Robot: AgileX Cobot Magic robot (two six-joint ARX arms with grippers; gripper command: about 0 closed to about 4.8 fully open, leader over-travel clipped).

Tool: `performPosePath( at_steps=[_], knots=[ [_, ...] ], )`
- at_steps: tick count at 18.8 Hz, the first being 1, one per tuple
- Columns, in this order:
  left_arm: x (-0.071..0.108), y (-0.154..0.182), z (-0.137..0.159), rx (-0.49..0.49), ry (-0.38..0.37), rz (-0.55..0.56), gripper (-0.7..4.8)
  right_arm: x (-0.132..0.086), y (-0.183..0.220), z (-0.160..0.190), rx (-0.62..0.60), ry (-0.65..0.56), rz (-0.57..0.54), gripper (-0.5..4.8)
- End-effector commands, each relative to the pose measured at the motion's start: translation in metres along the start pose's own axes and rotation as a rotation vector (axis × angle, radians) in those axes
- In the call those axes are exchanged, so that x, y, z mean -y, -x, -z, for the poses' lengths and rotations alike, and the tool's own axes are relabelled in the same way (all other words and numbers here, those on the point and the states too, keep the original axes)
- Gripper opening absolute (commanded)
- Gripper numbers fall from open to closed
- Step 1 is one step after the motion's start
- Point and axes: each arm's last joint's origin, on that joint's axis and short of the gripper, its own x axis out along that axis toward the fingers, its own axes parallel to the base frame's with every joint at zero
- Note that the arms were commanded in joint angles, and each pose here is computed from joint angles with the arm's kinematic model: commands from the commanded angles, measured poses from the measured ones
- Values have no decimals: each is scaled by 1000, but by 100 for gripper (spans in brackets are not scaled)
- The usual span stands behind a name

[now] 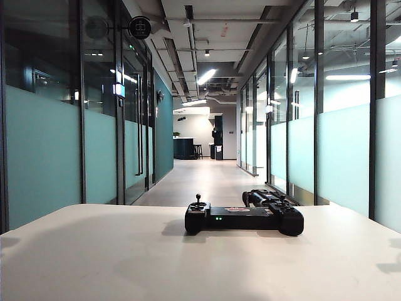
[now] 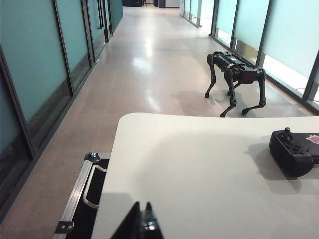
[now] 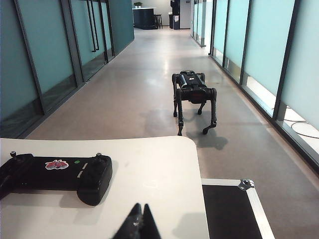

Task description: Push the left joystick on the remote control sitting on the white table backward to make the robot dog back up in a straight line until it returns close to you.

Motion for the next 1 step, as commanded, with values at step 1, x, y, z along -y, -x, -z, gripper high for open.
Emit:
performPosePath(
  at_steps=[1],
  knots=[
    [0, 0, -3, 16, 6, -2, -5, 0, 0, 2, 7, 3, 4, -5]
  ],
)
